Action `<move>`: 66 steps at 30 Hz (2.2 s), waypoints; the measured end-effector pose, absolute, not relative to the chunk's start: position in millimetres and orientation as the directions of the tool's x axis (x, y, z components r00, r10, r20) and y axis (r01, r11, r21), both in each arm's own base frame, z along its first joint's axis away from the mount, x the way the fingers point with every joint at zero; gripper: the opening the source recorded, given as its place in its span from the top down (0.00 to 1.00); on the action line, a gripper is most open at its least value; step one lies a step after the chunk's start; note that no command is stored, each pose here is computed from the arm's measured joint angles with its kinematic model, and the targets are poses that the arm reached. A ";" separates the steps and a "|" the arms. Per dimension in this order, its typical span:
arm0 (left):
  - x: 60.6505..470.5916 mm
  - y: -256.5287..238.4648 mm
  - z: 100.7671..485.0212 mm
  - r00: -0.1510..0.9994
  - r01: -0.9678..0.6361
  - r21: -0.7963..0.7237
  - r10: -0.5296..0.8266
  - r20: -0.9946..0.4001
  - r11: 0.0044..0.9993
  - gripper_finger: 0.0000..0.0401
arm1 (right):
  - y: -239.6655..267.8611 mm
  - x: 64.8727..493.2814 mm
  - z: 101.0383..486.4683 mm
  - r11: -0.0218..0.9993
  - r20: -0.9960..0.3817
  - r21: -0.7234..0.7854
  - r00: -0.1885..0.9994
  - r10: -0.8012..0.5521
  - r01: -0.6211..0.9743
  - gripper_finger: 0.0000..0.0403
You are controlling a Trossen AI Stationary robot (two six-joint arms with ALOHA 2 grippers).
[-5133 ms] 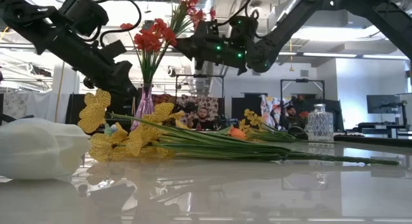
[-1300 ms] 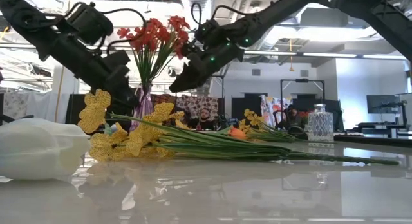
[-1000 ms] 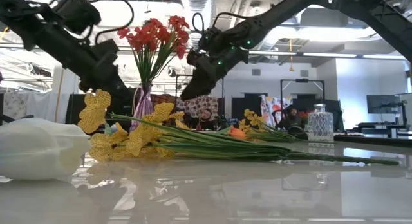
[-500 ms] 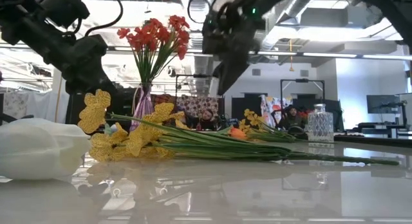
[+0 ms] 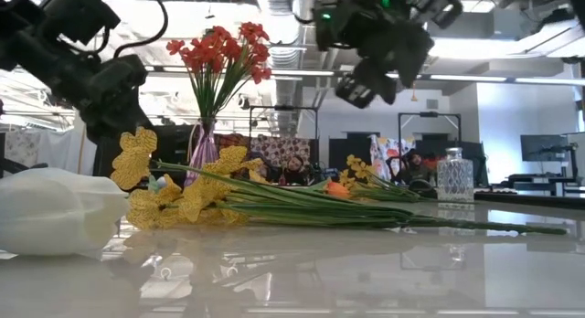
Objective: Sort flowers into vase by color
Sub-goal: Put the top orange tulip into the pink vase
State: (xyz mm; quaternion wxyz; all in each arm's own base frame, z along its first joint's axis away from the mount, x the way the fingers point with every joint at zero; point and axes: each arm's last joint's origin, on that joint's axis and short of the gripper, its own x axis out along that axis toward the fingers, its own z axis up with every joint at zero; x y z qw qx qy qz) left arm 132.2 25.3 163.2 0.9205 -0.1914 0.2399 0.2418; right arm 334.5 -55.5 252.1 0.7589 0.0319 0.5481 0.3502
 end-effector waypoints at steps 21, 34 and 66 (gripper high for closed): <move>127.5 40.1 153.2 0.680 -0.685 -0.088 0.591 -0.433 0.724 0.49 | -107.8 274.4 249.6 0.966 -0.863 0.160 0.445 0.238 -0.205 0.71; 132.9 42.4 162.2 0.791 -0.549 -0.070 0.491 -0.364 0.833 0.49 | -85.1 287.0 229.7 0.977 -0.938 0.143 0.337 0.083 0.156 0.71; 173.3 -17.3 158.9 0.970 -0.049 -0.199 -0.001 -0.245 0.979 0.49 | -18.2 337.5 227.2 0.980 -0.773 0.017 0.619 0.138 -0.197 0.71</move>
